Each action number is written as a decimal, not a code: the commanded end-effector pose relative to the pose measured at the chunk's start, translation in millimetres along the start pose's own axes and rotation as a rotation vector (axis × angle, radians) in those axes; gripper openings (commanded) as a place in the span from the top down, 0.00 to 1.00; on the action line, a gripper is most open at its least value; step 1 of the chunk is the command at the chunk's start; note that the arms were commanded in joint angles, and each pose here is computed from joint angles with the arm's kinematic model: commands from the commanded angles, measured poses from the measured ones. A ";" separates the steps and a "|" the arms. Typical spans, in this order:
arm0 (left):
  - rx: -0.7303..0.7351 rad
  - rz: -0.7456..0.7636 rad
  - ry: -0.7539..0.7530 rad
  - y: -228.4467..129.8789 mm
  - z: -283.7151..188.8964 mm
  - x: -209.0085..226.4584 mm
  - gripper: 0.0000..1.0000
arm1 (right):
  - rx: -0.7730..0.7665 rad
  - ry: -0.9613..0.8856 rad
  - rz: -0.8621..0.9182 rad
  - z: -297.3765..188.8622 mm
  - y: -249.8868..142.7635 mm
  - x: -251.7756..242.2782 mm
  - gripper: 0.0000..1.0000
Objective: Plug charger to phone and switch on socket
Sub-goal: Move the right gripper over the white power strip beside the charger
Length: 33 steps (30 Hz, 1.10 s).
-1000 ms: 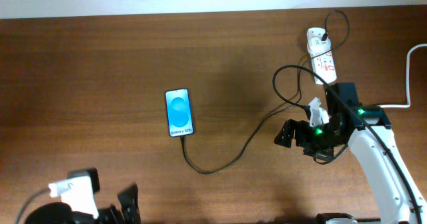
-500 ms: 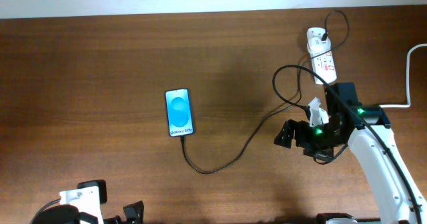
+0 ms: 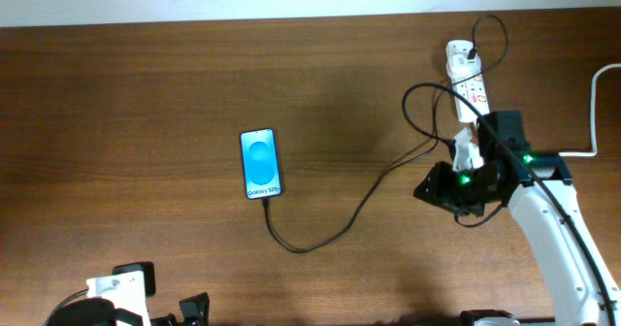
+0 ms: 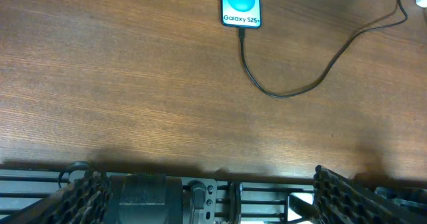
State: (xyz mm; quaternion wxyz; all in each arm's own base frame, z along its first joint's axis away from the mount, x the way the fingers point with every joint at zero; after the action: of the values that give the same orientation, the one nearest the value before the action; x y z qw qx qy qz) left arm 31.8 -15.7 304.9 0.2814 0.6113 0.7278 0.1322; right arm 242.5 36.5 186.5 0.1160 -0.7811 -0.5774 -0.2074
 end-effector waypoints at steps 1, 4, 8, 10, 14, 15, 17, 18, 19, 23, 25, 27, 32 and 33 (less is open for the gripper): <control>0.000 -0.017 -0.011 -1.9 0.2 -0.7 0.01 | -0.080 0.015 -0.030 -24.1 17.3 14.5 0.79; 0.000 -0.017 -0.011 -1.9 0.2 -0.7 0.01 | -0.138 -0.045 -0.041 -40.6 26.0 17.3 0.92; 0.000 -0.016 -0.011 -1.9 0.2 -0.7 0.01 | -0.184 -0.158 -0.008 -57.8 30.0 12.6 0.96; 0.000 -0.017 -0.011 -1.9 0.2 -0.7 0.01 | -0.211 -0.224 0.100 -66.8 30.9 2.9 0.96; 0.000 -0.016 -0.011 -1.9 0.2 -0.7 0.01 | -0.251 -0.252 0.261 -84.6 35.6 -22.3 0.96; 0.000 -0.017 -0.011 -1.9 0.2 -0.7 0.00 | -0.263 -0.256 0.295 -88.7 37.1 -30.4 0.96; 0.000 -0.017 -0.011 -1.9 0.2 -0.7 0.01 | -0.283 -0.262 0.369 -97.2 38.5 -47.6 0.96; 0.000 -0.017 -0.011 -1.9 0.2 -0.7 0.01 | -0.291 -0.256 0.398 -100.5 39.0 -54.0 0.96; 0.000 -0.017 -0.011 -1.9 0.2 -0.7 0.01 | -0.298 -0.246 0.417 -102.7 39.6 -57.9 0.96; 0.000 -0.017 -0.011 -1.9 0.2 -0.7 0.01 | -0.339 -0.240 0.458 -109.2 45.1 -69.4 0.96; 0.000 -0.017 -0.011 -1.9 0.2 -0.7 0.01 | -0.351 -0.235 0.489 -109.2 48.3 -72.0 0.96; 0.000 -0.017 -0.011 -1.9 0.2 -0.7 0.01 | -0.389 -0.205 0.530 -107.1 60.4 -73.3 0.96; 0.000 -0.017 -0.011 -1.9 0.2 -0.7 0.01 | -0.404 -0.121 0.536 -93.9 86.8 -74.7 0.96; 0.000 -0.017 -0.011 -1.9 0.2 -0.7 0.01 | -0.397 -0.101 0.544 -89.0 92.6 -75.7 0.96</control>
State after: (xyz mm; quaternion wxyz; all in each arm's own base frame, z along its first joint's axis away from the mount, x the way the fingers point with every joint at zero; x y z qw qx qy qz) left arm 31.5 -15.7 304.6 0.2807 0.6115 0.7281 0.1314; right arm 278.6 -92.1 242.9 -0.0468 -0.9210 -0.3204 -0.2167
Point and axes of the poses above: each gripper's point midway between its finger pads, its own z axis out along the fingers, its own x axis along the line the jaws close on, y = z × x, the point moved 7 cm from there along -z, back along the fingers, and after that the axes turned 1 degree about z, right-handed, at the moved point
